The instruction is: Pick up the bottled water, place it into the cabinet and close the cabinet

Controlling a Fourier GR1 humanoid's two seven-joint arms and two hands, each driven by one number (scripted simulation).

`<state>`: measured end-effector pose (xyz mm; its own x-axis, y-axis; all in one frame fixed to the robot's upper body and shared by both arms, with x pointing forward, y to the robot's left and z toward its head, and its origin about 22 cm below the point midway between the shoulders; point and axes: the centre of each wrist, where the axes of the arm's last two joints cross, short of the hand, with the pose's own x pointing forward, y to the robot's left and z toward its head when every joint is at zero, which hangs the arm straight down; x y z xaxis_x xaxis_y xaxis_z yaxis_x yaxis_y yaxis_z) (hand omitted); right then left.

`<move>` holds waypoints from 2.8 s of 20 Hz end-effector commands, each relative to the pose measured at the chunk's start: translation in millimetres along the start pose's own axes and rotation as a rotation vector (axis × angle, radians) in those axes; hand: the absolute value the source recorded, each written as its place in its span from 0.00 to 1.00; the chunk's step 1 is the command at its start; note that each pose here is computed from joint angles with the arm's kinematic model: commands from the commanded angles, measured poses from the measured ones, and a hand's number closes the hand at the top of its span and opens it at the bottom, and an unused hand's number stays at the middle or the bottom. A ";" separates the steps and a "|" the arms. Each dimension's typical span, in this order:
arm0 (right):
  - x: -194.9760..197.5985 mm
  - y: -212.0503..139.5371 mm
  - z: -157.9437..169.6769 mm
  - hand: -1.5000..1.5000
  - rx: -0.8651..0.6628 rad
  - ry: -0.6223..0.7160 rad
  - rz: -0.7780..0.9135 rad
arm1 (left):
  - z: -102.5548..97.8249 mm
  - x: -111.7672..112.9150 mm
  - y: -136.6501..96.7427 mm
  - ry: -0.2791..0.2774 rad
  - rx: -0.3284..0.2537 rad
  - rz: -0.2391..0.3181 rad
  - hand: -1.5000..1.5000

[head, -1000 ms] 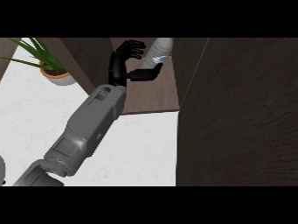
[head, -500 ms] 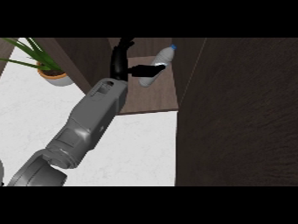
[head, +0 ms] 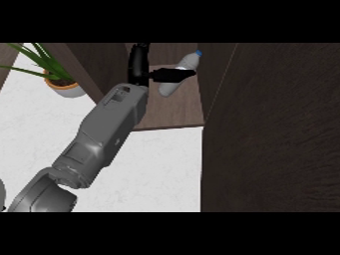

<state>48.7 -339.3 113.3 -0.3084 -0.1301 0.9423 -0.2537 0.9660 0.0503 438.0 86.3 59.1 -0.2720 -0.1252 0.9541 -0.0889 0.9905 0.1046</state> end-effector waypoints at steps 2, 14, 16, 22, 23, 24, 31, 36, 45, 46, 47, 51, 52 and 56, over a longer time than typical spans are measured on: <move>26.8 19.2 -5.1 0.00 0.037 -0.023 0.001 | 1.5 0.4 -1.3 -0.055 -0.014 0.047 0.00; 32.8 23.5 -17.8 0.00 0.017 -0.021 0.026 | 25.7 -12.4 -3.3 -0.051 -0.044 0.195 0.00; 29.0 11.8 -27.3 0.00 0.001 -0.024 0.024 | 30.9 -6.2 -11.2 -0.030 -0.089 0.222 0.00; 28.1 18.0 -17.4 0.00 -0.042 -0.004 0.043 | 83.0 -12.8 -22.6 -0.021 -0.138 0.302 0.00; 41.4 29.1 -18.1 0.00 -0.031 -0.006 0.032 | 81.6 -12.7 -20.5 -0.021 -0.127 0.291 0.00; 31.8 21.9 -10.3 0.00 -0.058 -0.008 0.039 | 95.0 -21.0 -14.5 -0.017 -0.140 0.315 0.00; 36.7 18.5 -12.9 0.00 -0.036 -0.002 0.051 | 172.0 -22.7 -15.3 -0.002 -0.148 0.390 0.00; 37.3 24.3 -8.1 1.00 0.003 0.006 0.050 | 217.7 -9.3 0.0 0.034 -0.236 0.443 1.00; 38.4 41.7 -17.0 1.00 0.154 0.061 0.048 | 254.2 4.1 68.1 0.013 -0.254 0.413 1.00; 43.0 39.7 -17.1 1.00 0.155 0.064 0.037 | 262.8 -2.6 84.0 0.014 -0.263 0.371 1.00; 32.8 26.2 -14.2 1.00 0.178 0.083 0.040 | 263.2 -1.0 98.0 0.013 -0.276 0.381 1.00; 34.5 38.2 -23.3 1.00 0.360 0.143 0.056 | 258.6 1.7 122.6 0.016 -0.270 0.351 1.00; 32.4 42.7 -21.3 1.00 0.380 0.160 0.045 | 256.2 9.8 131.7 -0.003 -0.253 0.336 1.00; 47.7 54.2 -25.9 1.00 0.446 0.087 0.031 | 255.5 15.5 160.4 -0.004 -0.228 0.337 1.00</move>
<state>53.3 -322.2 113.4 -0.1168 -0.1862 0.9755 -0.5326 0.8408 0.0967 177.9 204.3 6.7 -0.2430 0.2171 0.9454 0.2310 0.9595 -0.1609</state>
